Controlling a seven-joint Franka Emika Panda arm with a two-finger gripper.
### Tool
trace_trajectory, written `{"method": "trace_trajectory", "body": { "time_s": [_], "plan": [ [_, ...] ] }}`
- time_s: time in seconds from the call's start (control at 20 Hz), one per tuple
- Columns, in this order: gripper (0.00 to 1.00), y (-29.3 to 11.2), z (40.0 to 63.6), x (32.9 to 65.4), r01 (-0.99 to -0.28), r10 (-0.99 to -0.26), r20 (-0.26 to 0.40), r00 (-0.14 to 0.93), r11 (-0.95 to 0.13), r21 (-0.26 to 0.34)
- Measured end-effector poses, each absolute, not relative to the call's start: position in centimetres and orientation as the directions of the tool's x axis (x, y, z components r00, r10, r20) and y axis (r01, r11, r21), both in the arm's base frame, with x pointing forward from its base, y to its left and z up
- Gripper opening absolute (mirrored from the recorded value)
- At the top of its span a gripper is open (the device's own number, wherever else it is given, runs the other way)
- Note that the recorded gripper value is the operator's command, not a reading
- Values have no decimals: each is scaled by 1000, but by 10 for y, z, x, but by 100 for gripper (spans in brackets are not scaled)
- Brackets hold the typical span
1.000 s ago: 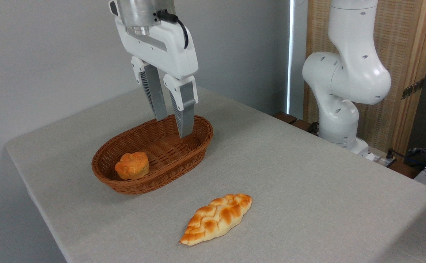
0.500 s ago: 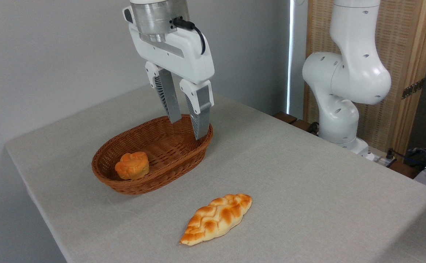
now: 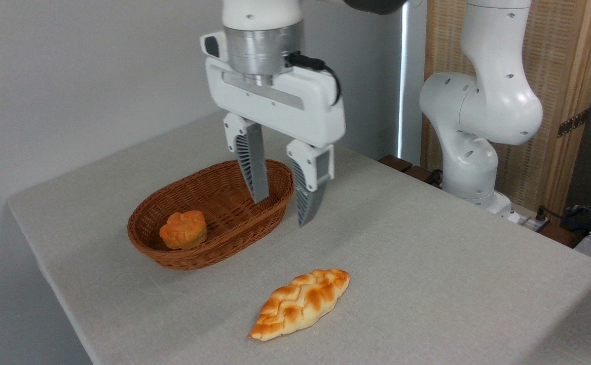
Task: Put bread into the basket
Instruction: 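Move the open gripper from the basket toward the braided bread loaf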
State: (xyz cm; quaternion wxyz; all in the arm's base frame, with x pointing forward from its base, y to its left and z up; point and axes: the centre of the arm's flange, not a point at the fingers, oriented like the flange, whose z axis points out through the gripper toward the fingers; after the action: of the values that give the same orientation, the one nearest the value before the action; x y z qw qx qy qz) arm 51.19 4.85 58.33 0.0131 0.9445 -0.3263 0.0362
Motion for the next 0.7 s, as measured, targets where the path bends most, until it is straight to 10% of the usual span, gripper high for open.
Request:
{"method": "trace_trajectory", "body": {
  "time_s": [0.7],
  "plan": [
    [100, 46, 484, 478, -628, -626, 69, 777, -778, 19]
  ]
}}
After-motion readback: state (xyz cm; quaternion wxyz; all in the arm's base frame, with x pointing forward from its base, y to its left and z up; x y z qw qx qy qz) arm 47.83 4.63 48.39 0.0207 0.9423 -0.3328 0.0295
